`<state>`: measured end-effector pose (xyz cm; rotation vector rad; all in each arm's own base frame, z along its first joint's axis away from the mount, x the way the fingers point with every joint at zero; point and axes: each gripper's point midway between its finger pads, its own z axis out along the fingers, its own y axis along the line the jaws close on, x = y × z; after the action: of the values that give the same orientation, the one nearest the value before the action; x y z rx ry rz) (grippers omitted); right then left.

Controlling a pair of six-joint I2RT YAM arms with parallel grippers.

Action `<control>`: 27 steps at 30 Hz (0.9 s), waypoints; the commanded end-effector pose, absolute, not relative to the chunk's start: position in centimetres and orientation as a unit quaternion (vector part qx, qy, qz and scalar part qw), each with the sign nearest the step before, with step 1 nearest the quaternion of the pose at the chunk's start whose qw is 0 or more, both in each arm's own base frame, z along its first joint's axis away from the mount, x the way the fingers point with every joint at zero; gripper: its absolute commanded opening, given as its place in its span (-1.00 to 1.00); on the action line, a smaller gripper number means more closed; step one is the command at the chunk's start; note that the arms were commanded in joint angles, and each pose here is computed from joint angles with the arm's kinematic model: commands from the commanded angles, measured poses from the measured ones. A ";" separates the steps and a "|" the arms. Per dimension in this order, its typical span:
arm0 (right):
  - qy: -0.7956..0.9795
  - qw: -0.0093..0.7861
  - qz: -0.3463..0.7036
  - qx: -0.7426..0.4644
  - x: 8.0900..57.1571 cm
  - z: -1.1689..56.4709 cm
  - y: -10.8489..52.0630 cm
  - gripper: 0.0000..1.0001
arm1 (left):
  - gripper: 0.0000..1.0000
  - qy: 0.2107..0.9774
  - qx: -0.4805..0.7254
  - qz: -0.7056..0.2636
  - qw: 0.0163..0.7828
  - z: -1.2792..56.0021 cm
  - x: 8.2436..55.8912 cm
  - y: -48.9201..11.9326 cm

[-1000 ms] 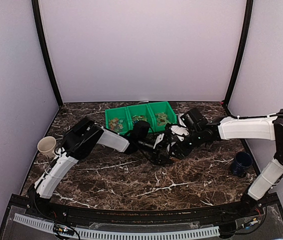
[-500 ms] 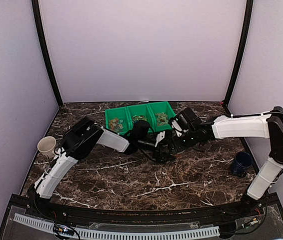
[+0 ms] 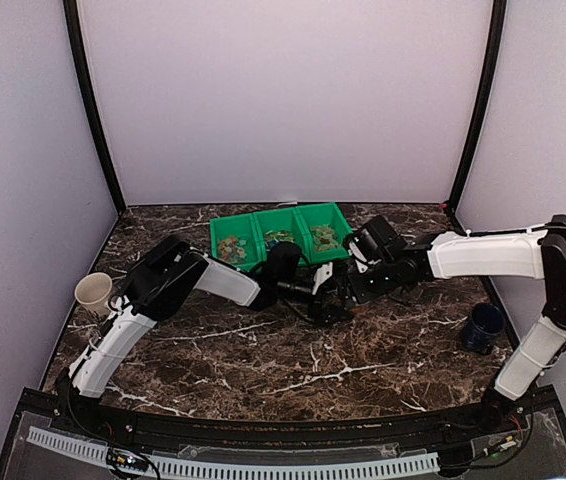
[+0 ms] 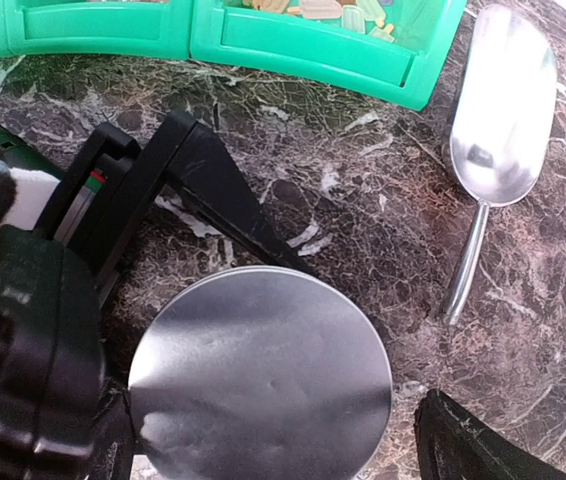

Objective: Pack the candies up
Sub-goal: Screw the box lid onto the packing bottle.

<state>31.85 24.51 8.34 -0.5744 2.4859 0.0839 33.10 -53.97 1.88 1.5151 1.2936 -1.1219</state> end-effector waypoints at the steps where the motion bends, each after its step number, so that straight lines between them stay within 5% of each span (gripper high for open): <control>1: 0.921 0.311 0.045 -0.228 31.3 10.3 24.5 0.95 | 0.84 0.644 0.620 -0.381 0.238 -14.8 28.0 -48.4; 19: 0.840 0.297 0.097 -0.444 28.0 12.6 24.8 0.95 | 0.87 0.612 0.631 -0.425 0.217 -13.9 26.9 -47.9; 27: 0.810 0.226 0.098 -0.532 27.1 9.5 23.0 0.95 | 0.86 0.585 0.646 -0.450 0.198 -13.7 25.8 -47.5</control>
<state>28.60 22.98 10.94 -1.2377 2.2789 0.2227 31.87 -53.78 1.61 1.5881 1.2753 -1.1941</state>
